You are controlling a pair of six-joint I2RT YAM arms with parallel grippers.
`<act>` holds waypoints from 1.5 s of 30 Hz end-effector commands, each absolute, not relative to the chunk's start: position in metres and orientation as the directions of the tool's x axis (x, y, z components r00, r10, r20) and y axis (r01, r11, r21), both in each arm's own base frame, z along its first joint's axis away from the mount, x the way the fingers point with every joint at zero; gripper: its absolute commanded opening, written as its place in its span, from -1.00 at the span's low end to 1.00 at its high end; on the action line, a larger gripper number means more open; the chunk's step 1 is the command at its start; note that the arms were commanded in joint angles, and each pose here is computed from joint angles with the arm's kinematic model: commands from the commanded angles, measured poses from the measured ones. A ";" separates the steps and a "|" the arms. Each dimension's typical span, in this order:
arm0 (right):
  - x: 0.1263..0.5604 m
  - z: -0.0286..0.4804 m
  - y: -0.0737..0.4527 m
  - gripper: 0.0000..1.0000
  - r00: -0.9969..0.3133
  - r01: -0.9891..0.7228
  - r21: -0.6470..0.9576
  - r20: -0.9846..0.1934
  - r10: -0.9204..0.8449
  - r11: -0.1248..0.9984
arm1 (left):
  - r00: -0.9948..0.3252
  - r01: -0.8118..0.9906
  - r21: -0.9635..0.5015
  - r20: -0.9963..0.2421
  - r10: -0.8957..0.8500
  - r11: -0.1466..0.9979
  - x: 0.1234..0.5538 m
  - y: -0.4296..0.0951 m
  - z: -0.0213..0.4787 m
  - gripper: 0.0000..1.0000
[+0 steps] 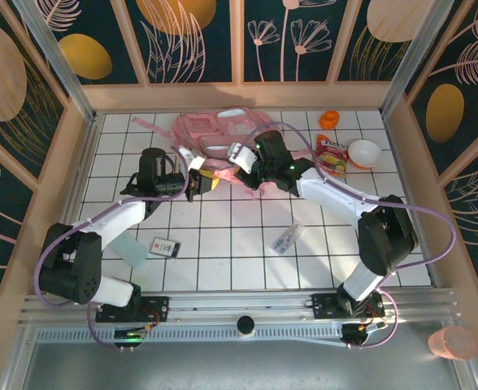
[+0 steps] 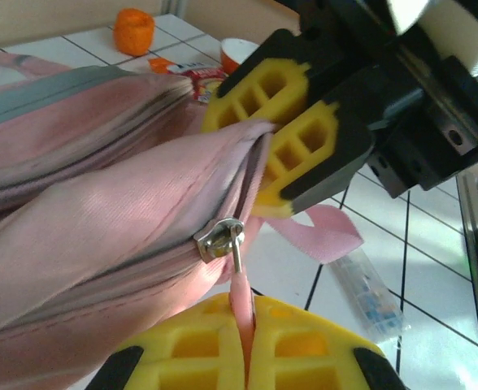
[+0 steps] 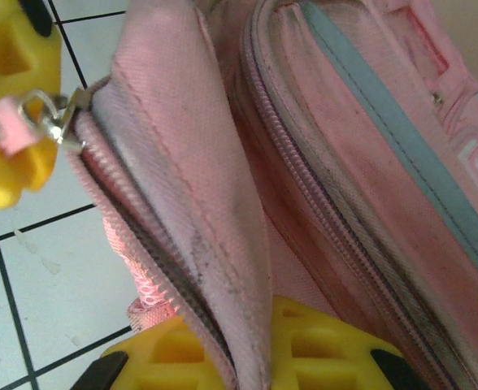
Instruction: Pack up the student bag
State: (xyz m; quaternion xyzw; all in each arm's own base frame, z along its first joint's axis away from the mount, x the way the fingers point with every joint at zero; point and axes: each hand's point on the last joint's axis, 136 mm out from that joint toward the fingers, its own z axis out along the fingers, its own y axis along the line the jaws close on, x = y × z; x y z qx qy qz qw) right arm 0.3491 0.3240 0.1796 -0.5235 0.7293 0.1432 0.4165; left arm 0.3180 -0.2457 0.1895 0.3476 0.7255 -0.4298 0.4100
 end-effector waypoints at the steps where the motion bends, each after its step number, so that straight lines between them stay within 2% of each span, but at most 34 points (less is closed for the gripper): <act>1: 0.374 0.200 0.328 -1.00 -0.120 -0.817 -0.224 -0.835 -0.537 0.531 | -0.330 0.939 -0.297 -0.921 0.209 0.173 0.282 -0.275 0.212 -1.00; 6: 0.361 0.198 0.342 -1.00 -0.104 -0.839 -0.209 -0.844 -0.526 0.502 | -0.357 0.932 -0.334 -0.915 0.187 0.144 0.277 -0.288 0.218 -1.00; 9: 0.359 0.197 0.339 -0.98 -0.118 -0.833 -0.177 -0.868 -0.483 0.524 | -0.358 0.930 -0.341 -0.923 0.141 0.135 0.277 -0.290 0.225 -1.00; 11: 0.355 0.197 0.334 -0.77 -0.139 -0.829 -0.145 -0.883 -0.449 0.541 | -0.374 0.916 -0.338 -0.914 0.155 0.218 0.289 -0.286 0.215 -1.00; 13: 0.347 0.202 0.328 -0.39 -0.160 -0.827 -0.102 -0.900 -0.406 0.553 | -0.410 0.879 -0.338 -0.896 0.170 0.338 0.305 -0.280 0.200 -1.00; 15: 0.337 0.209 0.319 -0.11 -0.198 -0.816 -0.042 -0.917 -0.346 0.577 | -0.451 0.831 -0.333 -0.872 0.189 0.447 0.320 -0.271 0.181 -1.00; 18: 0.323 0.219 0.299 0.12 -0.317 -0.753 0.113 -0.926 -0.207 0.648 | -0.489 0.794 -0.326 -0.843 0.222 0.513 0.327 -0.264 0.158 -1.00; 20: 0.318 0.219 0.282 0.18 -0.439 -0.655 0.261 -0.895 -0.077 0.709 | -0.510 0.779 -0.325 -0.826 0.240 0.536 0.328 -0.260 0.143 -1.00; 23: 0.312 0.196 0.257 0.20 -0.648 -0.404 0.480 -0.751 0.128 0.779 | -0.531 0.772 -0.313 -0.796 0.290 0.554 0.327 -0.256 0.121 -1.00; 26: 0.305 0.156 0.237 0.20 -0.802 -0.095 0.609 -0.515 0.301 0.788 | -0.545 0.775 -0.304 -0.766 0.341 0.554 0.324 -0.254 0.106 -1.00; 30: 0.293 0.122 0.232 0.19 -0.843 0.139 0.658 -0.314 0.437 0.740 | -0.564 0.771 -0.316 -0.741 0.365 0.552 0.319 -0.252 0.100 -1.00; 35: 0.289 0.112 0.229 0.19 -0.802 0.243 0.738 -0.212 0.559 0.629 | -0.560 0.771 -0.314 -0.749 0.355 0.554 0.314 -0.250 0.099 -1.00; 39: 0.292 0.101 0.233 0.13 -0.808 0.268 0.743 -0.174 0.563 0.614 | -0.572 0.770 -0.330 -0.737 0.361 0.545 0.313 -0.252 0.095 -1.00; 45: 0.298 0.083 0.238 -0.17 -0.819 0.282 0.722 -0.162 0.551 0.632 | -0.570 0.781 -0.345 -0.735 0.369 0.521 0.307 -0.255 0.094 -1.00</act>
